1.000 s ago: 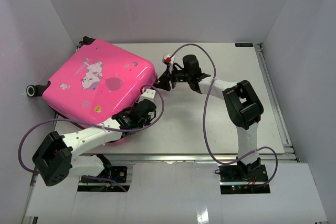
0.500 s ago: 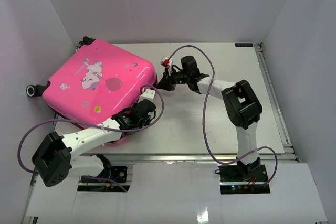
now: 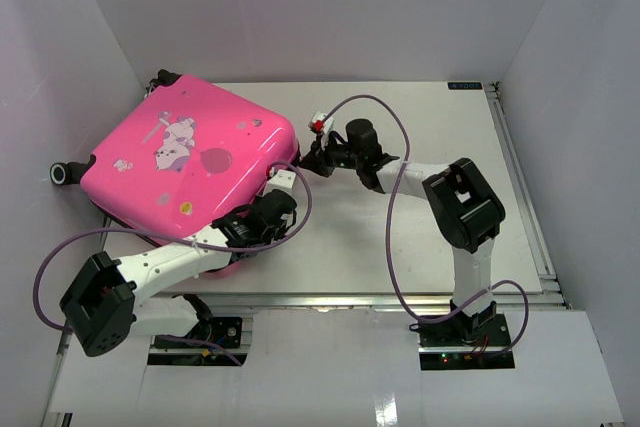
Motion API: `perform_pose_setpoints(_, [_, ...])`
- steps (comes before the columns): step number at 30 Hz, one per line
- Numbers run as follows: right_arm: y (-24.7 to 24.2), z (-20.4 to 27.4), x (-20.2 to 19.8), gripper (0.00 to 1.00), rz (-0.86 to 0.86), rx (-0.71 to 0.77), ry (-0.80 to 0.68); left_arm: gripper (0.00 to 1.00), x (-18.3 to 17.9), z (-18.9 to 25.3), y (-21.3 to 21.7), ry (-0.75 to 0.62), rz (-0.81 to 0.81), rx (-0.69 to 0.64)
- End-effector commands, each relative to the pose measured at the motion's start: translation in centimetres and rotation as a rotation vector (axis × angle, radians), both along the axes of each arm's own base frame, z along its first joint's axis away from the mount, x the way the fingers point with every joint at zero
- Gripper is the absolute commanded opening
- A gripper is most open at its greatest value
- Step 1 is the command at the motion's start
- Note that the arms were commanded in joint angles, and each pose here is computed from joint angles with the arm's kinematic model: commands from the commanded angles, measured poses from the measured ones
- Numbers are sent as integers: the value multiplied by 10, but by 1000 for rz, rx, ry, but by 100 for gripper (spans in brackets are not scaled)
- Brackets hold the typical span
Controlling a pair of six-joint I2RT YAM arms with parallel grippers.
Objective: Pack the luggage
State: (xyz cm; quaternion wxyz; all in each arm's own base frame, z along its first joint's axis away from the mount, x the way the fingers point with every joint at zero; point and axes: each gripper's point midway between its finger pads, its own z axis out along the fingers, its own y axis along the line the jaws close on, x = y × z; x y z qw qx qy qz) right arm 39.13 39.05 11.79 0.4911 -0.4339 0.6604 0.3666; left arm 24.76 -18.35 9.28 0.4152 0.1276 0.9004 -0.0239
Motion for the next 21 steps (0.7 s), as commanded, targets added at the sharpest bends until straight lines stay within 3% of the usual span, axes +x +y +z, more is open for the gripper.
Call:
perform_pose_setpoints(1, [-33,30,62,8,-297,34,-127,0,-9,24,-12,-11,11,-139])
perform_pose_setpoints(21, [-12,49,123,8,-268,91,-137,0,-24,9,-22,35,-74,-136])
